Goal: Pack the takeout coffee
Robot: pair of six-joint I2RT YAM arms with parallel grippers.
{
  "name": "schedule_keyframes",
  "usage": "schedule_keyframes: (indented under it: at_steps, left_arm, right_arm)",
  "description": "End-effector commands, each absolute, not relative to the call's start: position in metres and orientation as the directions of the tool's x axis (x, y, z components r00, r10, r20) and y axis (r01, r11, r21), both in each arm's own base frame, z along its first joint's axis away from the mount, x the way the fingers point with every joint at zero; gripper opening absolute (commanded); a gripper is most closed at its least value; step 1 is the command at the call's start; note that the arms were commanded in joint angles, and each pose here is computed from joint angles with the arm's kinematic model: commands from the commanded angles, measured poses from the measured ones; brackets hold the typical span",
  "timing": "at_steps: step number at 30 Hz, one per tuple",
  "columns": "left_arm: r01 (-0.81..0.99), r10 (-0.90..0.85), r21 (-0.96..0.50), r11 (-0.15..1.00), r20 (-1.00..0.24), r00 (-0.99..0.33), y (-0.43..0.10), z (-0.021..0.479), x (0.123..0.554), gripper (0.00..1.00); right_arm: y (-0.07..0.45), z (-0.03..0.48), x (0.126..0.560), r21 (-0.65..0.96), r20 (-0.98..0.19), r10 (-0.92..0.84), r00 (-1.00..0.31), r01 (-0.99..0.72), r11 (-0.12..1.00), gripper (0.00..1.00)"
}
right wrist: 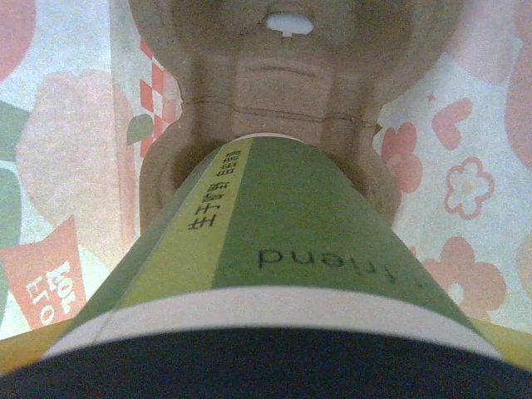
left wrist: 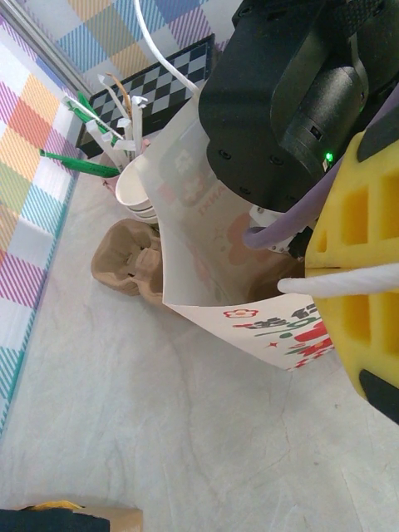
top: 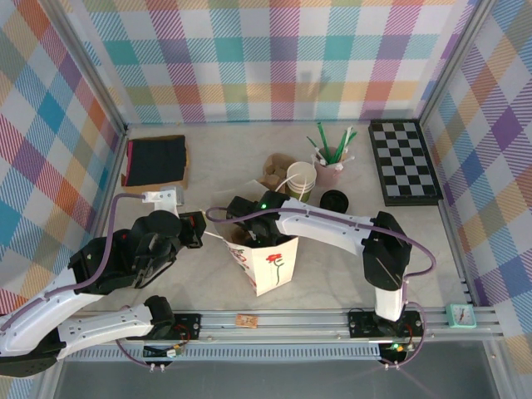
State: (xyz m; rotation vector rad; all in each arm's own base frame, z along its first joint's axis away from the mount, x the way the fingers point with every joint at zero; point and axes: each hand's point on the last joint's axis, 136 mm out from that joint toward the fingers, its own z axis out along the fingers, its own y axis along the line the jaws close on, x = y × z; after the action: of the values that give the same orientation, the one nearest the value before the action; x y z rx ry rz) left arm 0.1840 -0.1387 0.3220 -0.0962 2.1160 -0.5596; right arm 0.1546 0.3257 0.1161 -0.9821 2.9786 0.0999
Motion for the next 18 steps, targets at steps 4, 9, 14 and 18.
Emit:
schedule_keyframes:
  at_steps: [4, 9, 14, 18]
  left_arm:
    - [0.132, -0.285, -0.416, 0.900, -0.790, -0.543, -0.137, 0.331, 0.191, 0.11]
    - [0.125, -0.278, -0.401, 0.908, -0.796, -0.537, -0.137, 0.334, 0.194, 0.74]
    - [0.120, -0.274, -0.386, 0.915, -0.810, -0.518, -0.138, 0.340, 0.198, 0.76]
    - [0.178, -0.276, -0.404, 0.897, -0.828, -0.489, -0.142, 0.369, 0.197, 0.81]
  right_arm:
    - [0.315, 0.123, 0.143, 0.059, 0.005, -0.582, -0.813, -0.581, 0.812, 0.37]
    - [0.314, 0.123, 0.144, 0.054, -0.003, -0.581, -0.814, -0.580, 0.813, 0.37]
    - [0.315, 0.124, 0.145, 0.059, -0.017, -0.578, -0.816, -0.578, 0.814, 0.37]
    - [0.315, 0.121, 0.145, 0.056, -0.014, -0.581, -0.814, -0.580, 0.812, 0.37]
